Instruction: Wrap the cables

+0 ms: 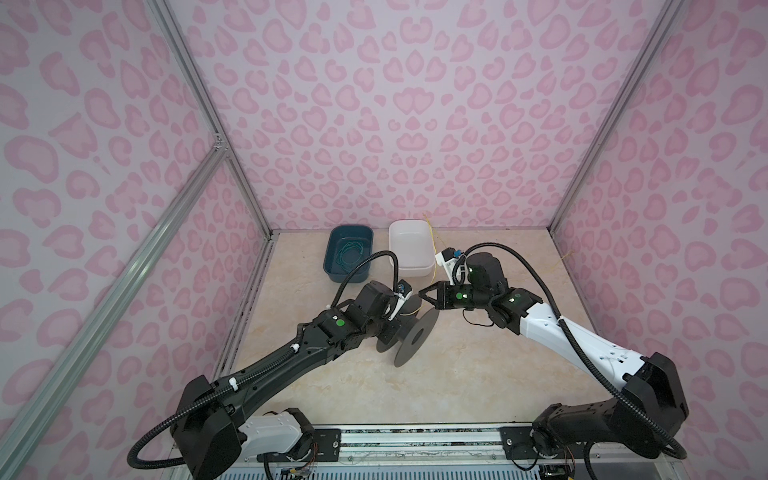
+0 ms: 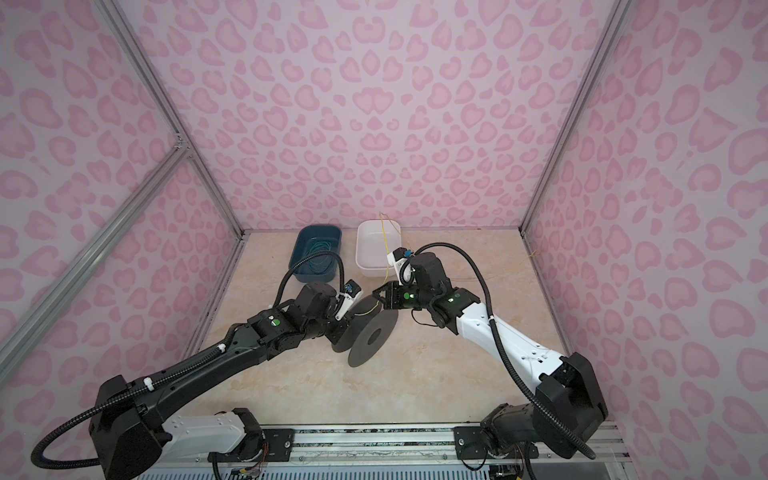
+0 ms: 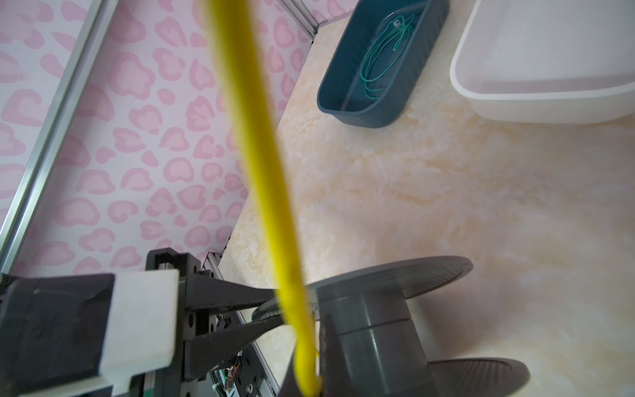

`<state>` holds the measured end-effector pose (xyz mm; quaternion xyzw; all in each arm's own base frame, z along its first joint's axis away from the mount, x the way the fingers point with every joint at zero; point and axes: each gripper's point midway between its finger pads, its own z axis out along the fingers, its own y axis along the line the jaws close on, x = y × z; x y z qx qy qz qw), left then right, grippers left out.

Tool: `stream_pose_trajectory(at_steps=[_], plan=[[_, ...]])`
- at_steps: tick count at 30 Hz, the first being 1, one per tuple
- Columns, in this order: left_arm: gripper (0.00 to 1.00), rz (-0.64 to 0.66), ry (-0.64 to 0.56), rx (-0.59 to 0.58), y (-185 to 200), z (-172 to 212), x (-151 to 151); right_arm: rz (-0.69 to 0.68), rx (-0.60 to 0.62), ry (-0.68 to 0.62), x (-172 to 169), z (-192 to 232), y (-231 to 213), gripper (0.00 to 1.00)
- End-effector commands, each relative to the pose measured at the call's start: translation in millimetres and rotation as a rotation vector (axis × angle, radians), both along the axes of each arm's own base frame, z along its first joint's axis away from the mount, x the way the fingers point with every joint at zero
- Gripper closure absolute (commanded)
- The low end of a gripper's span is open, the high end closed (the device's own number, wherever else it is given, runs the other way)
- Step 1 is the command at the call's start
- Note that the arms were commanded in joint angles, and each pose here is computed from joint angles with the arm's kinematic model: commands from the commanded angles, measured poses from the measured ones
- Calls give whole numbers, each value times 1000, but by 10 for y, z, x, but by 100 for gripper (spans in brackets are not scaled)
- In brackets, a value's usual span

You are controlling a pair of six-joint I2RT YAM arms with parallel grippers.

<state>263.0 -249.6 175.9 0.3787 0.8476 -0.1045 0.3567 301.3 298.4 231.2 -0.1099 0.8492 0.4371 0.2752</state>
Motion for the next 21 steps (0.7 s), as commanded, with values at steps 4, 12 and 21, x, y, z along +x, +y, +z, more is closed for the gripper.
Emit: stream_pose_trajectory(at_steps=[4, 12, 21], plan=[[74, -60, -10, 8, -75, 2, 1, 17, 12, -29, 56, 14, 53, 100], [65, -95, -45, 3, -44, 170, -44, 16, 9, -22, 52, -12, 59, 100], [49, -129, -50, -30, -91, 252, -86, 62, 20, -38, 6, 52, 107, 100]])
